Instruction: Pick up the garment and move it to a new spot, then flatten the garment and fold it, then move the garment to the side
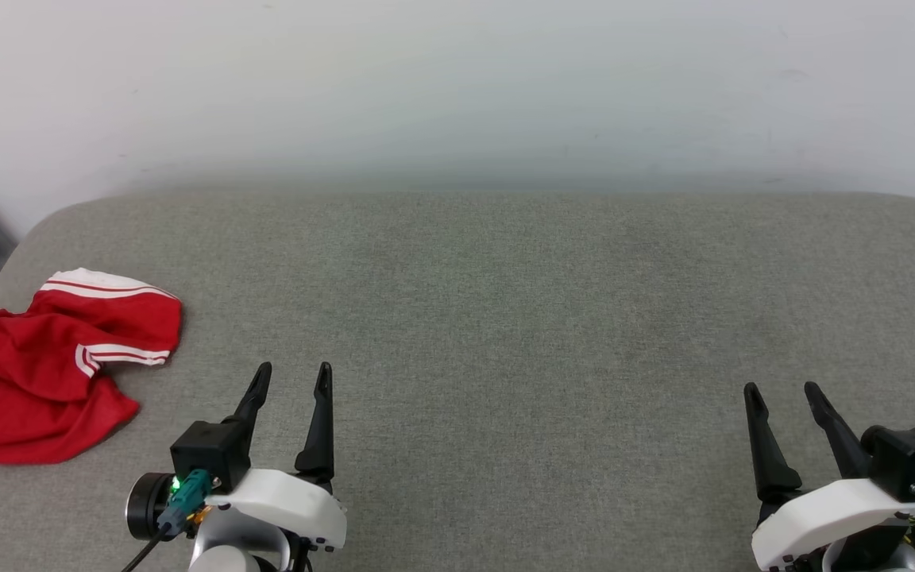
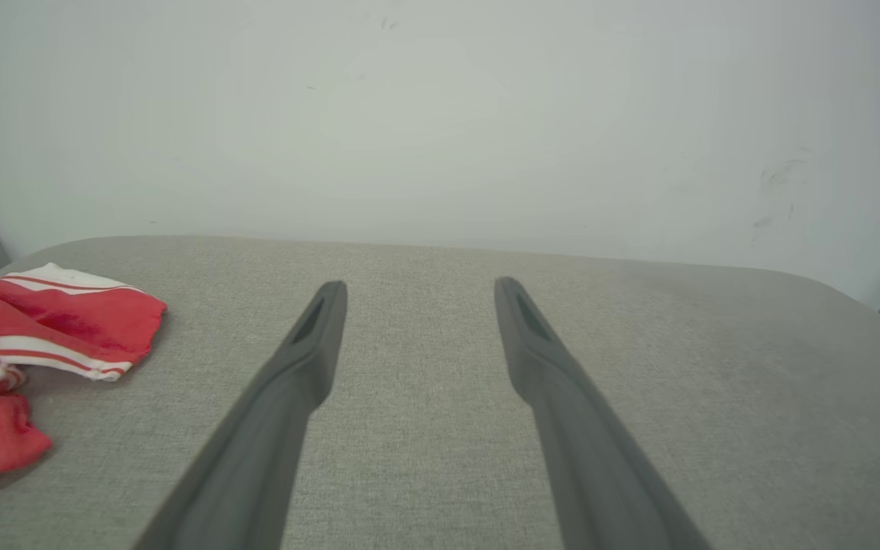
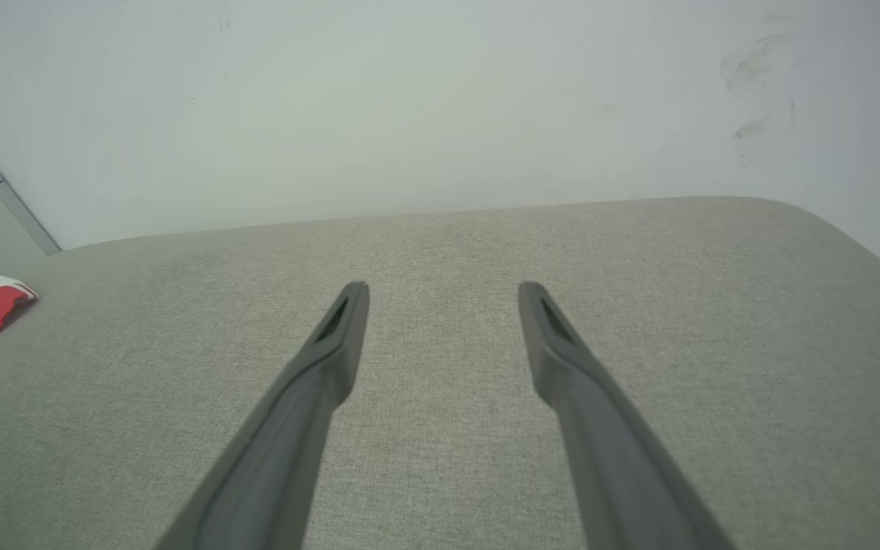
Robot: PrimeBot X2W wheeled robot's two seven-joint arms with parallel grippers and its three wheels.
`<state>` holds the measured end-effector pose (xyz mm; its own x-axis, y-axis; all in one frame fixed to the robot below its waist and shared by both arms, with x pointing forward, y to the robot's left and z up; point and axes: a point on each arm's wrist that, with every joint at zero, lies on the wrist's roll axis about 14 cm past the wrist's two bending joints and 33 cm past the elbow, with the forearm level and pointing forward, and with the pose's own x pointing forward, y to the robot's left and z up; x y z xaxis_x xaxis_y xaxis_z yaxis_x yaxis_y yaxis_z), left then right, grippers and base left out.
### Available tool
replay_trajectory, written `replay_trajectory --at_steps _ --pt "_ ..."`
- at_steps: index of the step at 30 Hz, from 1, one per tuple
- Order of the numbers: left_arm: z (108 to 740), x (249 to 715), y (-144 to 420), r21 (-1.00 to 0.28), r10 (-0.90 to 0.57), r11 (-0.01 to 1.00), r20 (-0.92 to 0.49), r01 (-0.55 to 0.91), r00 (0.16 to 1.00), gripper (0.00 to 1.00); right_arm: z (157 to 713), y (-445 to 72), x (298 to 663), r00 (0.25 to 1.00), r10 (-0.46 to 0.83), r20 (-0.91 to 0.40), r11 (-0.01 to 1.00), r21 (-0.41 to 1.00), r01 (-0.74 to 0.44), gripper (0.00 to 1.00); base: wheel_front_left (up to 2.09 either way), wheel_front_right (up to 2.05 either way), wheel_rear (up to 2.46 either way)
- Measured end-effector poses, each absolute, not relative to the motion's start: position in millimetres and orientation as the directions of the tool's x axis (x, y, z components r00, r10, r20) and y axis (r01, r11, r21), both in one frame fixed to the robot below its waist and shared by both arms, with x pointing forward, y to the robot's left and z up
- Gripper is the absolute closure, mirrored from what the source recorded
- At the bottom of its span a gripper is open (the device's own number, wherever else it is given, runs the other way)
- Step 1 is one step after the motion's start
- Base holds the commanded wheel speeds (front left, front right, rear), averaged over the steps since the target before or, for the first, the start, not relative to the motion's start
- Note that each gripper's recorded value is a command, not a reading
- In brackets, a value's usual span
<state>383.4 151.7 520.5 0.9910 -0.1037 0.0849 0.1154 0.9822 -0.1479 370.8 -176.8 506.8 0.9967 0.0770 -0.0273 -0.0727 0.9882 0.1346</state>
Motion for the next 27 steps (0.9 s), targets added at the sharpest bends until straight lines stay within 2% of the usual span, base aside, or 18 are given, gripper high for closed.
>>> replay_trajectory --at_steps 19,27 --pt "513 381 147 -0.086 -0.121 0.988 0.083 0.128 0.989 0.00 509 -181 372 0.998 0.068 -0.010 0.996 0.052 -0.068 0.00 0.00 0.00 0.00" --pt "514 378 155 -0.060 -0.099 0.993 0.090 0.105 0.991 0.00 511 -167 378 0.994 0.109 -0.003 0.994 0.011 -0.109 0.00 0.00 0.00 0.00"
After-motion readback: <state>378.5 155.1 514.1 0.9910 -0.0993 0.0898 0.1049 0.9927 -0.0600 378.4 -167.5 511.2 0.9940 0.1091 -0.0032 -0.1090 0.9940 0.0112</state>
